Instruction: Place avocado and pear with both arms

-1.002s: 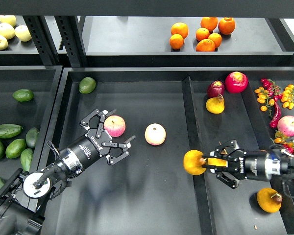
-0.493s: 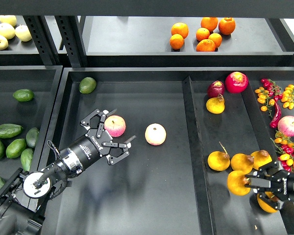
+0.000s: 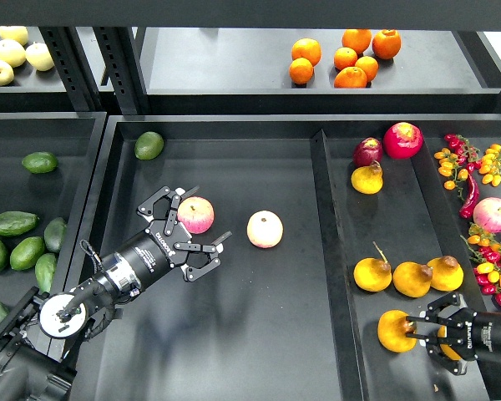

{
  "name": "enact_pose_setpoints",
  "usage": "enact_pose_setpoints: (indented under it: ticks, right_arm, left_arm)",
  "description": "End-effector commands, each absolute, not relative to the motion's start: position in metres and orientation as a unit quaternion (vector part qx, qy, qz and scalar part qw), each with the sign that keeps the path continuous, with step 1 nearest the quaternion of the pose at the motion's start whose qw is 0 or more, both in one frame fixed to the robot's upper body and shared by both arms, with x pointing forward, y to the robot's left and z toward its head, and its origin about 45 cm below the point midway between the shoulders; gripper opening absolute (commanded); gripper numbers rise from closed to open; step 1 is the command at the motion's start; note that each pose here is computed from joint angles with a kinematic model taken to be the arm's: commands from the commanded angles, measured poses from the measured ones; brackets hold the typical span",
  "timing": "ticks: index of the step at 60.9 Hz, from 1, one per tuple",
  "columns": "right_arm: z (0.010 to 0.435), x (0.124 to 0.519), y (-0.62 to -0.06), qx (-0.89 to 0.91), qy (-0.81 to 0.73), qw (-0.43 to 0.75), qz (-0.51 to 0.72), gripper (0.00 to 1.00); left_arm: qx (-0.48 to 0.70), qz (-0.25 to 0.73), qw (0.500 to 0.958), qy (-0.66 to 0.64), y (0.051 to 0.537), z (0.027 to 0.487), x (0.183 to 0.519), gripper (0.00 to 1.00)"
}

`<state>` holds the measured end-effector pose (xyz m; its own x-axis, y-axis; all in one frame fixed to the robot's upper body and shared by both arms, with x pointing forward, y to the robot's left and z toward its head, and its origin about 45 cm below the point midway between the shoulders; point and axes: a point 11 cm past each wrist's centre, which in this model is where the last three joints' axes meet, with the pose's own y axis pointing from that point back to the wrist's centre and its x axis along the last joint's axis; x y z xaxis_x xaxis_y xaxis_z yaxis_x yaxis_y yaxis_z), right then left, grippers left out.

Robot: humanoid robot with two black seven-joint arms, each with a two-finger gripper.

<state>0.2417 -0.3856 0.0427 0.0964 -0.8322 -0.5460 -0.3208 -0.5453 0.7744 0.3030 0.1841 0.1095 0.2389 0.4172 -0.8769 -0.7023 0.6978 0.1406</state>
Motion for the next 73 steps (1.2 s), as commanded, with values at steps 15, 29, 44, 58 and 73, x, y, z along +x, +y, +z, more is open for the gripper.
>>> enact_pose_setpoints:
  ticks: [15,29,44,58,73]
  right_arm:
    - [0.035,0.238,-0.387,0.692,-0.417,0.243,-0.536,0.14]
    - [0.036,0.24,-0.39,0.691,-0.421,0.243,-0.534,0.4]
    - [0.037,0.243,-0.389,0.697,-0.417,0.255,-0.524,0.74]
    - [0.043,0.248,-0.389,0.703,-0.415,0.255,-0.517,0.87]
    - [0.065,0.26,-0.4,0.715,-0.42,0.257,-0.496,0.89]
  left_arm:
    - [-0.142,0.361,0.774,0.5,0.184,0.109,0.303,0.99]
    - [-0.143,0.361,0.775,0.5,0.184,0.11,0.303,0.99]
    - [-0.143,0.361,0.774,0.5,0.184,0.11,0.303,0.99]
    - [-0.143,0.361,0.775,0.5,0.184,0.11,0.303,0.99]
    - [-0.142,0.36,0.775,0.499,0.183,0.11,0.303,0.99]
